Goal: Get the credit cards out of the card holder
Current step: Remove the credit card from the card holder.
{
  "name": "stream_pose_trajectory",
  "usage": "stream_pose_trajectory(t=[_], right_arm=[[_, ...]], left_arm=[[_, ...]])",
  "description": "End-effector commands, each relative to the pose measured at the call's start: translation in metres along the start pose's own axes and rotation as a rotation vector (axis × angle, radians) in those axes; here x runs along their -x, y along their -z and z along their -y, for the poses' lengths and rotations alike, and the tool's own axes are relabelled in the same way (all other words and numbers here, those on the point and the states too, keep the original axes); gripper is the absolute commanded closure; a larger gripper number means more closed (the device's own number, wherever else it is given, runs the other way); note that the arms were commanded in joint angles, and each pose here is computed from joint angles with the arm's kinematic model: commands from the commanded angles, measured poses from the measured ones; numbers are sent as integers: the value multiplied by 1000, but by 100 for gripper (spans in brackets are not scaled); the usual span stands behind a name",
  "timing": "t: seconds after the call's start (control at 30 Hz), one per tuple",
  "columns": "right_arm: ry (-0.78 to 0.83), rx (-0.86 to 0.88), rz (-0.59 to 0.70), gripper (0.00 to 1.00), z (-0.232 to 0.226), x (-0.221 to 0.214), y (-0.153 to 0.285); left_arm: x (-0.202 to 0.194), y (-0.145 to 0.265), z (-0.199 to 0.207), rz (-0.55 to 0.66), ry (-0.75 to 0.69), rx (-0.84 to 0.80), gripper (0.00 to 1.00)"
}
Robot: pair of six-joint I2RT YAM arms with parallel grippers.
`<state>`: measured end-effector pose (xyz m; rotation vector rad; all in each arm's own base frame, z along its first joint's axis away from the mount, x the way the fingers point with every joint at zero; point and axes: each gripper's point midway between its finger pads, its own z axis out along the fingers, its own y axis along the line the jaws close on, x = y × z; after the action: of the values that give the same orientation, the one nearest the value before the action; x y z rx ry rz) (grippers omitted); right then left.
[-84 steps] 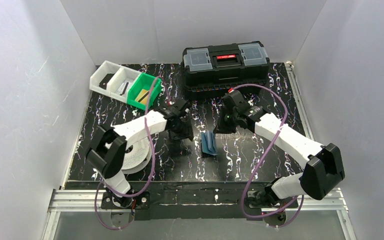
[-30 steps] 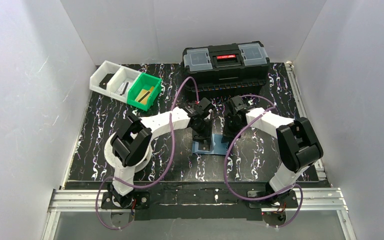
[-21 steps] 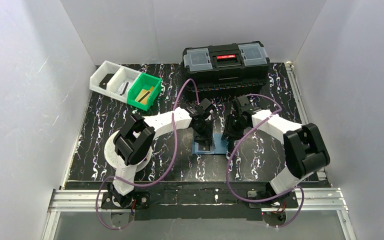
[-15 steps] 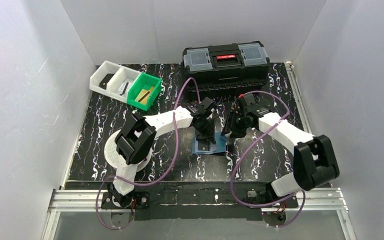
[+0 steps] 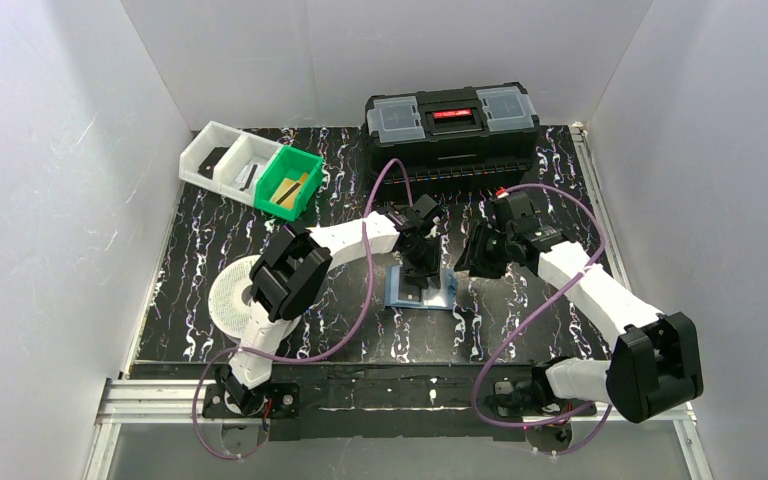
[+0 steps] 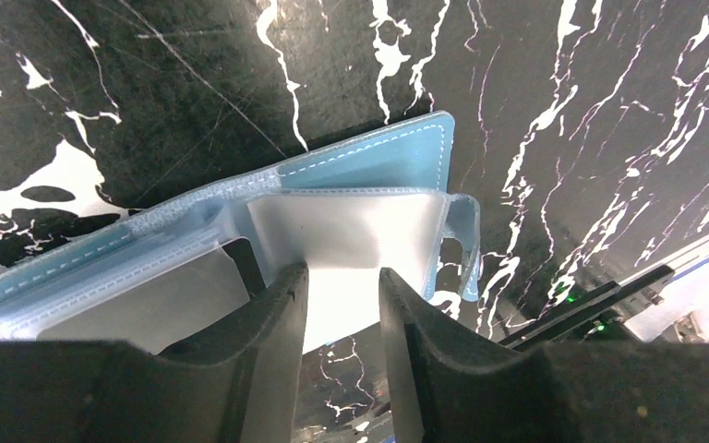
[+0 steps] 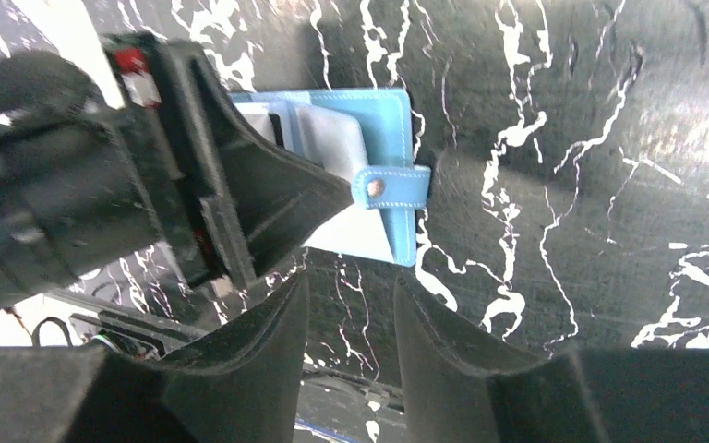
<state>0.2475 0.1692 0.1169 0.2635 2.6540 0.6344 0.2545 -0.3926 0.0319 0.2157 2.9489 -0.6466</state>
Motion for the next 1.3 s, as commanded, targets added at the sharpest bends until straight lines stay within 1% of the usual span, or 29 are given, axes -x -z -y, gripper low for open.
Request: stream_pose_trajectory(t=[0.0,0.2,0.33,0.47,0.6,0.67,0.73,0.83,0.87,0.9,0.97,1.03,1.17,1.27], right_arm=[[-37,29,-49,57,1,-15,-5],[-67,121,-91,71,-13,-20,-16],[-68,173,-107,76,-23,-18,-22],[-74,213,-152,82,-28,-23,-33],[-89,236,-194,84,-29,-28,-45],[-112,227,-228,86,-26,-32,-59],[-144,169,-251,88,-15,-36,-72],[-159,129,-262,88,-6,-40,-80],[-156,150,-275,84,-10,-40,-82],[-153,163,-282,82,-14,-40,-84],[-136,192,-297,79,-23,-40,-86],[-128,218,-323,76,-30,-43,-91],[-130,216,-337,72,-29,-44,-96],[-132,217,-345,71,-29,-44,-98]], left_arm=[[-6,-5,1,-34,9,0,68],[2,13,-1,6,-2,3,71],[6,27,3,12,-17,-33,72],[8,39,9,15,-39,-62,72],[7,48,9,19,-46,-68,73],[9,55,4,26,-45,-60,73],[10,65,-10,41,-35,-30,73],[5,78,-40,57,-11,29,73],[1,82,-58,58,7,53,73],[-1,82,-66,60,10,64,73],[-3,79,-71,52,8,62,76],[-3,70,-75,40,11,69,81],[-4,63,-79,29,17,79,85],[-5,59,-81,20,22,85,88]])
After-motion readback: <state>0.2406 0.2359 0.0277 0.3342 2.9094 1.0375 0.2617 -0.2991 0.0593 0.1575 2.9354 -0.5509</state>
